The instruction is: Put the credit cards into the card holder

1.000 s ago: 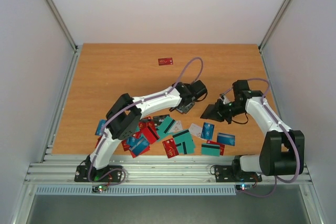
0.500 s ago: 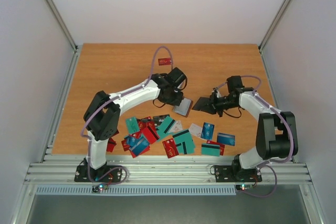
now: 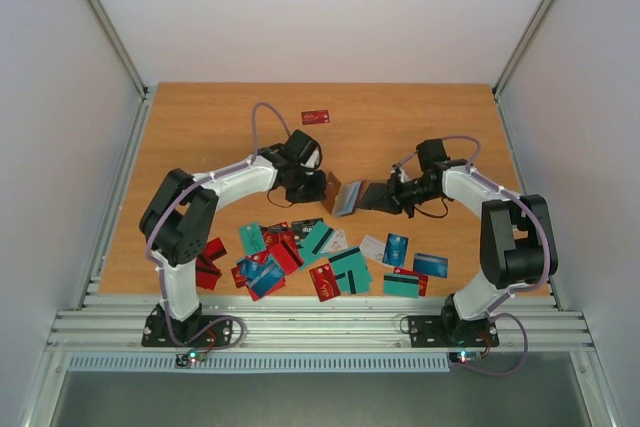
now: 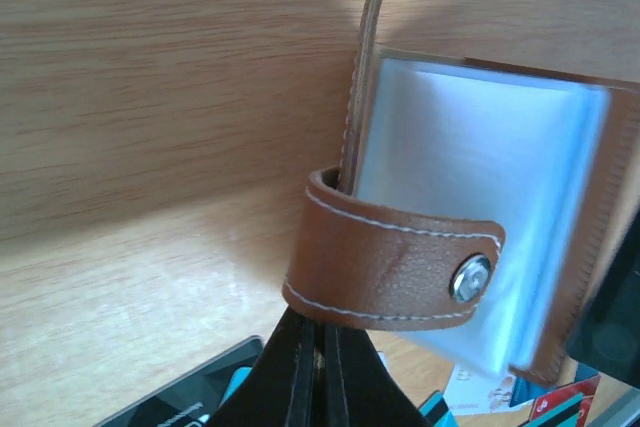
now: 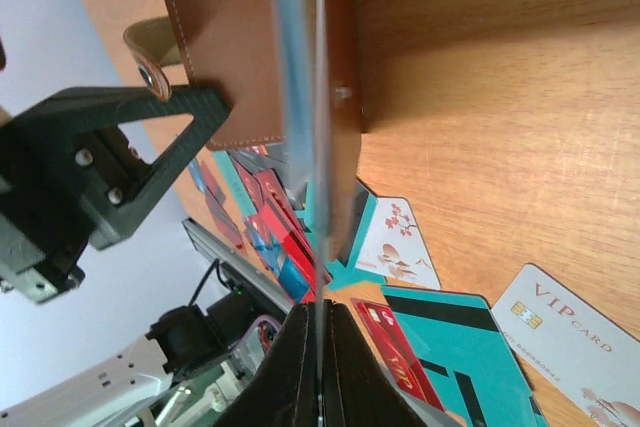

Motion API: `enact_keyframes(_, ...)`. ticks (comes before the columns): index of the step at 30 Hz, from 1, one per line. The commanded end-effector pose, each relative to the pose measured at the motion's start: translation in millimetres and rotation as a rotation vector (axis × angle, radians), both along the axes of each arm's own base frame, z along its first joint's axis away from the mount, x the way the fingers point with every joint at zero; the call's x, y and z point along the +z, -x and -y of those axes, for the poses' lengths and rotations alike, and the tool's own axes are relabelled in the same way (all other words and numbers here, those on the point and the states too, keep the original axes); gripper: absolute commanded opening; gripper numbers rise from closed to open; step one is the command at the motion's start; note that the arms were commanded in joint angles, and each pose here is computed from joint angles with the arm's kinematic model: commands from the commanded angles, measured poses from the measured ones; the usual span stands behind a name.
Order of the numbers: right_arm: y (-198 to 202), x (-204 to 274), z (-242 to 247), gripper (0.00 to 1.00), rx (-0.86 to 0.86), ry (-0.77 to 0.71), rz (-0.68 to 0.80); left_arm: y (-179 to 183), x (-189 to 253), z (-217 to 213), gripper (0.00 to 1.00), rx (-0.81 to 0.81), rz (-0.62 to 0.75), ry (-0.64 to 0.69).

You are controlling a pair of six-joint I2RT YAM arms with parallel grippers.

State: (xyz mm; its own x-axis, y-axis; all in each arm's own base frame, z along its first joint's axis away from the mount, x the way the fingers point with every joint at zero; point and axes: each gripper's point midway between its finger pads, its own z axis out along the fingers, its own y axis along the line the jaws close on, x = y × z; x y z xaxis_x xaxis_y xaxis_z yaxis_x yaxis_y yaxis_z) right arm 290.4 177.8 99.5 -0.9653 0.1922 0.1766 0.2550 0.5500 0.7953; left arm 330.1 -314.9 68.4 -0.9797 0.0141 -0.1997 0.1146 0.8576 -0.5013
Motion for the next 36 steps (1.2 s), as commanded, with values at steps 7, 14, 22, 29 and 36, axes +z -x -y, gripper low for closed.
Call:
enact_keyframes(7,8,13,-3,0.01,0.138,0.061,0.113,-3,16,3,0.01,-0.009,0.004,0.072)
enact_keyframes(14,9,30,-9,0.01,0.188,0.068,0.171,-7,18,7,0.01,-0.022,0.010,0.070)
enact_keyframes(22,17,11,-7,0.01,0.161,0.127,0.073,-9,11,8,0.01,-0.016,-0.012,0.053)
enact_keyframes(29,38,-8,-8,0.01,0.182,0.090,-0.034,-9,3,6,0.01,-0.007,-0.034,0.046)
enact_keyframes(36,54,-16,-10,0.01,0.205,0.052,-0.082,-8,2,6,0.01,-0.008,-0.036,0.047)
